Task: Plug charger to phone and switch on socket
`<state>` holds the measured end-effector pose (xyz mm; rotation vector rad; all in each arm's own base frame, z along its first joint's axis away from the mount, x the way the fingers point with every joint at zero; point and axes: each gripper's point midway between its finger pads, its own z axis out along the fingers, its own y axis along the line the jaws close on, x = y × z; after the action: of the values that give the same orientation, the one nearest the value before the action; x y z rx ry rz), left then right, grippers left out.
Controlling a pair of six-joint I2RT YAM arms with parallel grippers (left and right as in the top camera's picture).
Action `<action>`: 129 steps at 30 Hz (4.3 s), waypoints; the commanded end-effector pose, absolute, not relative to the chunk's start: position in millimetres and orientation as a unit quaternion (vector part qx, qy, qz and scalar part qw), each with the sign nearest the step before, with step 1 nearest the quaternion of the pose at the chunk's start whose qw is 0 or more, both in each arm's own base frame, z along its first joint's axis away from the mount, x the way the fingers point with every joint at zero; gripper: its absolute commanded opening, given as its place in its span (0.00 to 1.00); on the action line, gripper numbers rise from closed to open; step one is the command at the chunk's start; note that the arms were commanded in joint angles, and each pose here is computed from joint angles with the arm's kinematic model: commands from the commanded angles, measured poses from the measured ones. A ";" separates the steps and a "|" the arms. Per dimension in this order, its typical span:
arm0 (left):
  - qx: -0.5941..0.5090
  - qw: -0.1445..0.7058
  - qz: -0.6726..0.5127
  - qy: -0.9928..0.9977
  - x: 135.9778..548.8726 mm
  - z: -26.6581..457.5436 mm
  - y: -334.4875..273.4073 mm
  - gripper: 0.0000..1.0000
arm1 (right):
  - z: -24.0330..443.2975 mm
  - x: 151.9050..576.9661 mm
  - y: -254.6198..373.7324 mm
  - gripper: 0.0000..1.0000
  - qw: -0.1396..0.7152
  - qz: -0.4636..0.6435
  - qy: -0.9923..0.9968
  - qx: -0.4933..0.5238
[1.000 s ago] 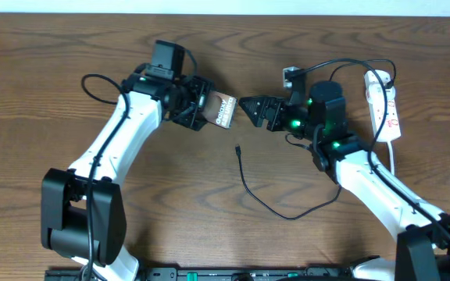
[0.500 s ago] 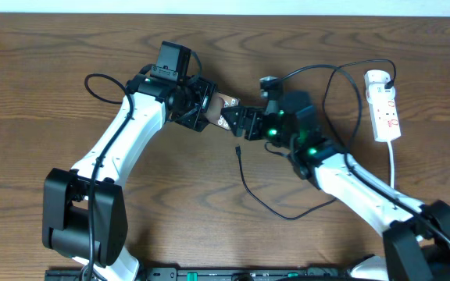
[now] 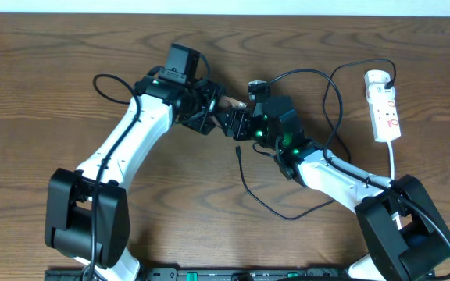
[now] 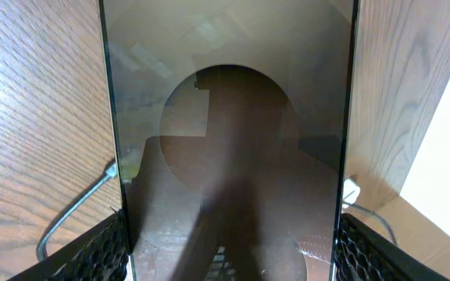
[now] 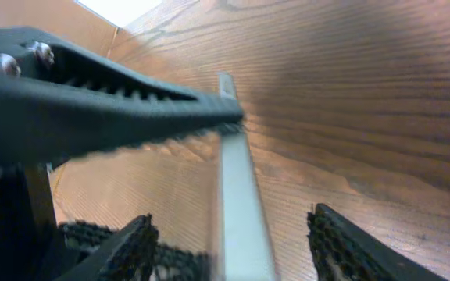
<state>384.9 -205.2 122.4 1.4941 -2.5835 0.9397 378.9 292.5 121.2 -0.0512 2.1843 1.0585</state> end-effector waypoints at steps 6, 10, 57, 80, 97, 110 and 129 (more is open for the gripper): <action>0.465 -0.001 0.327 -0.823 386.3 144.9 -214.7 0.37 | 121.5 381.5 296.5 0.50 0.353 0.407 0.843 -0.019; 0.465 -0.001 0.327 -0.823 386.3 144.9 -214.7 0.37 | 120.0 380.1 298.4 0.43 0.351 0.407 0.843 -0.021; 0.116 -0.120 0.538 -0.827 423.7 228.7 -218.4 0.69 | 219.1 446.9 202.9 0.01 0.307 0.579 0.669 0.350; 0.098 -0.170 0.556 -0.808 439.2 250.0 -228.8 0.64 | 253.3 417.1 258.7 0.01 0.201 0.677 0.620 0.341; 0.180 -0.221 0.521 -0.805 467.1 247.3 -216.8 0.42 | 253.9 407.6 272.9 0.01 0.172 0.686 0.619 0.342; 0.175 -0.262 0.538 -0.781 477.8 268.9 -226.0 0.25 | 253.9 398.8 286.1 0.01 0.163 0.688 0.623 0.334; 0.148 -0.241 0.555 -0.782 467.7 271.6 -235.3 0.07 | 253.9 399.2 285.5 0.08 0.196 0.679 0.639 0.304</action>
<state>479.8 -220.9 248.4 0.8377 -2.8631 1.9835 422.5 258.3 250.1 1.0740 1.6542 1.8858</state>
